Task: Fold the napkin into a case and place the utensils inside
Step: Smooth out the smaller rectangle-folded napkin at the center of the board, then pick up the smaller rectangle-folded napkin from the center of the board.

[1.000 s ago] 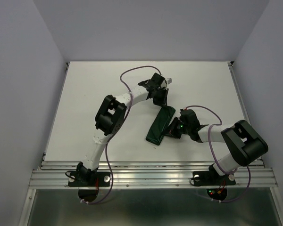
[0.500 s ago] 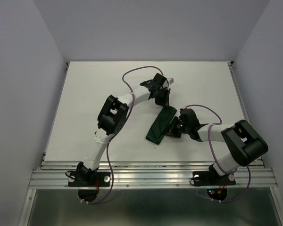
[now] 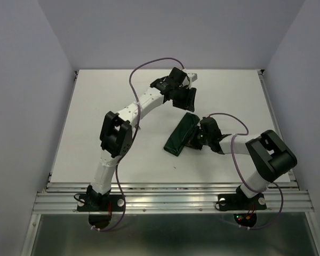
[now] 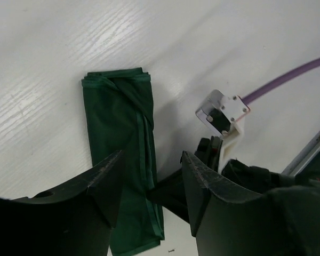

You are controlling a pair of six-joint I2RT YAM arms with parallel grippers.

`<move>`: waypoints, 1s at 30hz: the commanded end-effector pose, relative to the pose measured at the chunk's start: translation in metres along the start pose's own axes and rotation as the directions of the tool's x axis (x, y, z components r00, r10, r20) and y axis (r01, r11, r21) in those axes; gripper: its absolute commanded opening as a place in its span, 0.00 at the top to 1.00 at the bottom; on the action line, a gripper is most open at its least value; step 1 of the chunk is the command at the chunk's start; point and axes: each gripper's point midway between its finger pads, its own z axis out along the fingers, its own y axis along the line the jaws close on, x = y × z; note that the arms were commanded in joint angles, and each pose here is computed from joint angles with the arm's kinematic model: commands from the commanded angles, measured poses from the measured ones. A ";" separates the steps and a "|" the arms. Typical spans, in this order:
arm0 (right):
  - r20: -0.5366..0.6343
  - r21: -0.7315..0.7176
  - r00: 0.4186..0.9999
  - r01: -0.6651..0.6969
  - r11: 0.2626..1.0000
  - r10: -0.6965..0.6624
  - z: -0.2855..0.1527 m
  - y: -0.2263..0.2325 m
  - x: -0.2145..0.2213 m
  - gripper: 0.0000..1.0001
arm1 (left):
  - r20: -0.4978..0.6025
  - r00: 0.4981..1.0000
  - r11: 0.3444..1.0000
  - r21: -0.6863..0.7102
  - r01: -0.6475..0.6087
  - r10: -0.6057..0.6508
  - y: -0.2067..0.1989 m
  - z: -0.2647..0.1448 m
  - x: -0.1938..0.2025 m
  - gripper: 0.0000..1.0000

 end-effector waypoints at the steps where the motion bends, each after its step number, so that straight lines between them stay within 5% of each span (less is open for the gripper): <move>1: 0.091 0.026 0.996 0.012 1.000 -0.014 0.011 0.011 -0.026 0.99 | 0.089 0.994 0.998 -0.025 -0.062 0.064 -0.021 -0.061 -0.025 0.43; 4: 0.101 -0.003 0.995 0.021 1.000 -0.021 0.014 0.027 -0.035 0.90 | 0.114 0.992 0.996 -0.076 -0.053 0.062 -0.014 -0.077 -0.026 0.43; 6: 0.109 -0.026 0.994 0.032 0.999 -0.029 0.009 0.036 -0.039 0.64 | 0.133 0.989 0.990 -0.134 -0.042 0.060 -0.005 -0.088 -0.025 0.43; 7: 0.116 -0.028 0.993 0.037 0.999 -0.034 0.007 0.039 -0.041 0.42 | 0.143 0.988 0.987 -0.156 -0.035 0.057 -0.001 -0.090 -0.025 0.43; 10: 0.149 0.009 0.988 0.044 0.999 -0.045 -0.011 0.034 -0.047 0.09 | 0.175 0.983 0.976 -0.217 -0.017 0.056 0.011 -0.098 -0.021 0.43; 16: 0.321 -0.016 0.943 -0.082 0.996 0.083 -0.080 -0.002 -0.080 0.04 | 0.195 0.978 0.942 -0.336 -0.005 0.075 0.035 -0.095 0.005 0.43; 20: 0.406 0.091 0.902 -0.199 0.976 0.146 -0.116 -0.059 -0.102 0.04 | 0.197 0.970 0.931 -0.359 -0.063 0.142 0.020 -0.081 0.017 0.43; 25: 0.457 0.221 0.878 -0.270 0.937 0.146 -0.148 -0.094 -0.129 0.04 | 0.089 0.932 0.835 -0.480 -0.269 0.351 -0.010 -0.045 0.044 0.29; 30: 0.460 0.220 0.876 -0.273 0.937 0.147 -0.155 -0.098 -0.141 0.04 | -0.017 0.945 0.831 -0.472 -0.295 0.326 -0.006 -0.009 0.068 0.24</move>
